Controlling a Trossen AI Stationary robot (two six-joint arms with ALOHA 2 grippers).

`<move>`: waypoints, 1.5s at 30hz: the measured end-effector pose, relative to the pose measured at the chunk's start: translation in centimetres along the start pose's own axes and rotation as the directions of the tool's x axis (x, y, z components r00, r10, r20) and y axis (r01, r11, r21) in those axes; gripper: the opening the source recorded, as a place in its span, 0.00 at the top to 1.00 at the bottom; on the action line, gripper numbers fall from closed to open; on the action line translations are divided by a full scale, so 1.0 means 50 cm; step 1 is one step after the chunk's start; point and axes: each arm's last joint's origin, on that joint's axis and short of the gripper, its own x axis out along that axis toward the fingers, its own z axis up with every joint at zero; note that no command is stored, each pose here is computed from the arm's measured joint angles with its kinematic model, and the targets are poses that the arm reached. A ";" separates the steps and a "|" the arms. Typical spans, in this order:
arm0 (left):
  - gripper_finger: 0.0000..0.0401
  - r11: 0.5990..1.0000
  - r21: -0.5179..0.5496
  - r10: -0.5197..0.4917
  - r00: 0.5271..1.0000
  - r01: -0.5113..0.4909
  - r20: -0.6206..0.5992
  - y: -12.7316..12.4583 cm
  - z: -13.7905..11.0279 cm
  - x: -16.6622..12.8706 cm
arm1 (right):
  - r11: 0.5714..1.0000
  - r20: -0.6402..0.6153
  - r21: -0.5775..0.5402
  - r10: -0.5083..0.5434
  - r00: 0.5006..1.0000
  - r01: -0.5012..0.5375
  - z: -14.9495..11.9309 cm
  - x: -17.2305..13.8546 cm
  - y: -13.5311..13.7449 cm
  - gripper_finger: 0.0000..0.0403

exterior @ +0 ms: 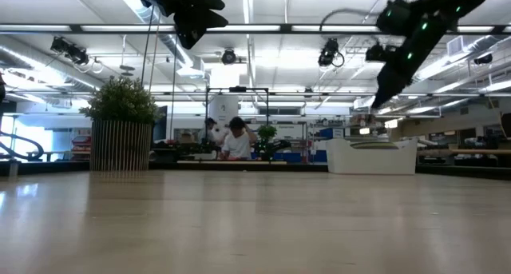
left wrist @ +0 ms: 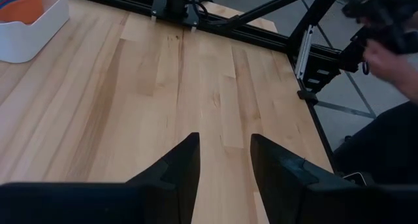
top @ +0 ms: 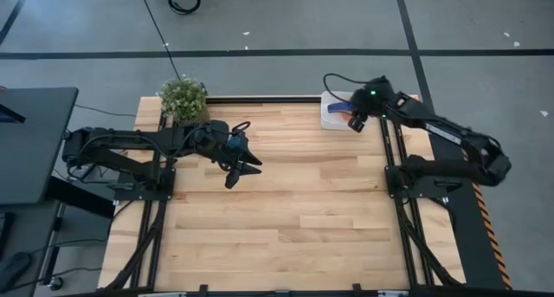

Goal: Nest measuring cups in basket
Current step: Return to Home Position

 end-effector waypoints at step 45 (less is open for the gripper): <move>0.65 0.881 0.063 0.444 0.866 -0.469 0.231 0.008 0.028 -0.004 | 0.864 0.440 0.017 0.445 0.780 -0.503 0.019 -0.310 0.087 0.99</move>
